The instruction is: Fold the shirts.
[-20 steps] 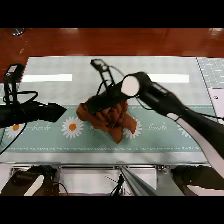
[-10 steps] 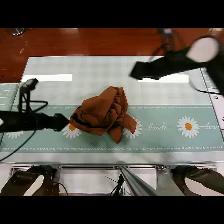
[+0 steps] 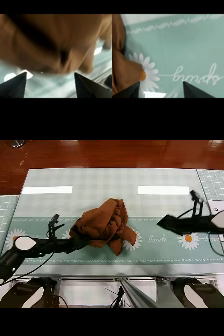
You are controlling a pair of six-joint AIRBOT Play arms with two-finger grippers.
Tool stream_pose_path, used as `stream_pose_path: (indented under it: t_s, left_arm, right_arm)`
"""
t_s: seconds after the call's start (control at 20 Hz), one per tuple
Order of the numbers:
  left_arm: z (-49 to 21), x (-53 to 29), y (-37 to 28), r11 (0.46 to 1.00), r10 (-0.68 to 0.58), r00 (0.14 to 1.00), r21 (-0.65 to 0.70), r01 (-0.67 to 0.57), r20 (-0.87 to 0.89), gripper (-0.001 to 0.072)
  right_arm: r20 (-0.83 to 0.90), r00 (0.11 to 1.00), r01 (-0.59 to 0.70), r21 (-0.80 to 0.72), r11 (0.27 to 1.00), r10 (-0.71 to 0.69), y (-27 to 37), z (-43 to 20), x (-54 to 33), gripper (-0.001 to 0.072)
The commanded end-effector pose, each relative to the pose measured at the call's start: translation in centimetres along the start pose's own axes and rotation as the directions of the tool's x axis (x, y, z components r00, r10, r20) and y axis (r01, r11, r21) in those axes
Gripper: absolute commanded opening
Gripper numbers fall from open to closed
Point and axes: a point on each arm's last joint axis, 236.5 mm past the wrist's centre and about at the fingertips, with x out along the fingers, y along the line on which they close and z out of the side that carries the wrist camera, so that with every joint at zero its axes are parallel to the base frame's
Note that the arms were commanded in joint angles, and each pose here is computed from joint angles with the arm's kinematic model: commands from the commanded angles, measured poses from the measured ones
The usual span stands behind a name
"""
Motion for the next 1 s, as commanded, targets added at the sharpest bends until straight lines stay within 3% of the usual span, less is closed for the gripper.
stream_pose_path:
  t_s: [0.0,0.15,0.25,0.7,0.85,0.9,0.95]
  left_arm:
    - [1.4,2.9,-0.4,1.000,-0.019,0.999,0.014,0.019,0.051,0.0702]
    - [2.4,4.2,-1.1,0.999,0.000,0.999,0.044,-0.002,0.048,0.0687]
    - [3.1,4.1,-2.6,0.995,-0.029,0.999,0.101,0.024,0.040,0.0040]
    - [3.7,3.1,-7.1,0.978,-0.124,0.992,0.168,0.124,-0.007,0.0019]
    - [2.9,3.0,-7.4,0.976,-0.136,0.990,0.168,0.140,-0.039,0.0019]
    - [3.0,3.0,-7.4,0.976,-0.136,0.990,0.168,0.141,-0.038,0.0019]
    - [3.7,2.7,-7.5,0.976,-0.139,0.990,0.167,0.141,-0.022,0.0019]
  right_arm:
    - [-0.055,0.996,-0.069,0.066,0.995,0.073,0.3,-4.5,3.2,0.0617]
    - [-0.054,0.995,-0.082,0.024,0.996,0.083,2.1,-5.3,4.1,0.0616]
    - [-0.044,0.995,-0.093,0.025,0.995,0.094,3.2,-5.5,4.5,0.0617]
    - [-0.129,0.953,-0.262,0.099,0.960,0.274,9.8,-7.3,9.5,0.0616]
    - [-0.162,0.951,-0.253,0.083,0.964,0.263,11.2,-7.2,11.7,0.0614]
    - [-0.182,0.948,-0.249,0.088,0.965,0.261,11.4,-7.2,12.2,0.0561]
    - [-0.220,0.940,-0.249,0.083,0.965,0.262,11.7,-7.6,12.6,0.0345]
